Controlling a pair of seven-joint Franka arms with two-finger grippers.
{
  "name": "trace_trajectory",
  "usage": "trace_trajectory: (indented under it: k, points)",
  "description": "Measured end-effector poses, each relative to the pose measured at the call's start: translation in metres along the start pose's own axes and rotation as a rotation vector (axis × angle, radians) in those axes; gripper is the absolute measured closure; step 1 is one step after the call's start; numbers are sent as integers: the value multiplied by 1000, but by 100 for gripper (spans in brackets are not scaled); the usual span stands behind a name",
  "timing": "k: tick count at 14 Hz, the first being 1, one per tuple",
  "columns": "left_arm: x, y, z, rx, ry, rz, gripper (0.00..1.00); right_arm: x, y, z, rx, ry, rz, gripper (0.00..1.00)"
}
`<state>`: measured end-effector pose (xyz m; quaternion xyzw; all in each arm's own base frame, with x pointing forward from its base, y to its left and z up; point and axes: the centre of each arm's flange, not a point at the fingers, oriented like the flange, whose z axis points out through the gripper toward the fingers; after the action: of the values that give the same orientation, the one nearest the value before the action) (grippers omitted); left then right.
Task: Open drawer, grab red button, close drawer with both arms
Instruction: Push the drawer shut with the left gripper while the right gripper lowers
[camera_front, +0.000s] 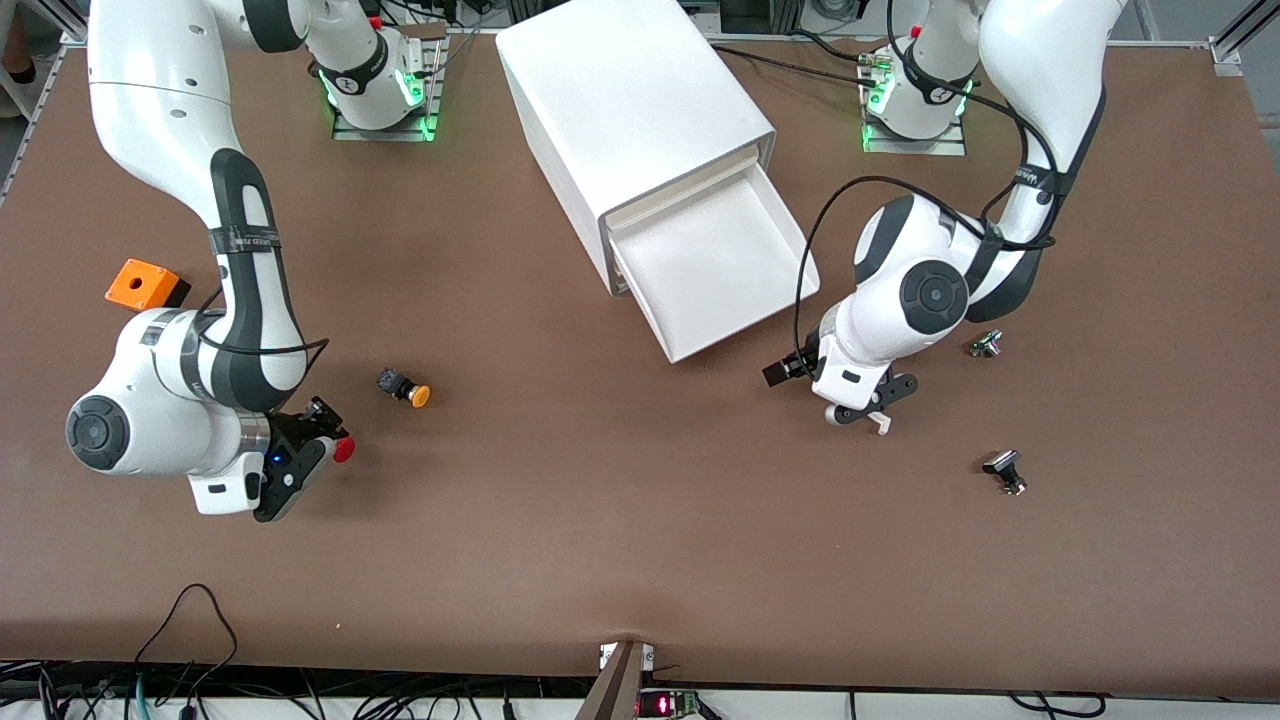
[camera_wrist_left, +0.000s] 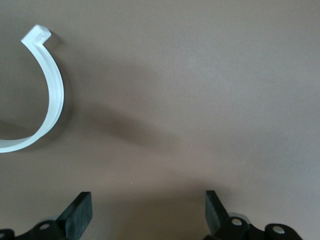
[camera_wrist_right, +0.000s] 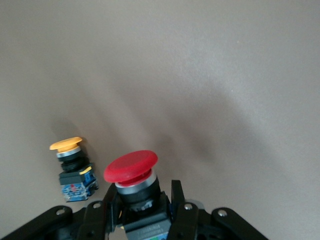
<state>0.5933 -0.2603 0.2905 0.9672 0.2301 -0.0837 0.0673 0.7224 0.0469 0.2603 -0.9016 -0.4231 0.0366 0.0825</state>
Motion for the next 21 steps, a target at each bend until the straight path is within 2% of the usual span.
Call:
trace_trajectory:
  k: [3,6,9,11,14,17,20,21]
  points:
    - [-14,6,15,22,-19,-12,1,-11,-2,28,-33,41,3,57]
    - [-39,14,28,63,-57,14,1,-20,-18,34,-38,58,-21,57]
    - [-73,16,35,91,-92,49,0,-44,-26,38,-9,46,2,57]
    - [-104,17,42,91,-143,56,0,-72,-28,54,0,35,3,57]
    - [-150,22,56,96,-213,83,0,-105,-34,82,-31,27,-70,57]
    - [-198,30,70,121,-256,150,0,-115,-40,84,-49,33,-77,57]
    - [-212,27,76,155,-283,169,0,-134,-37,82,-38,35,-40,56]
    - [-212,26,76,160,-286,168,0,-138,-35,82,-37,36,-19,53]
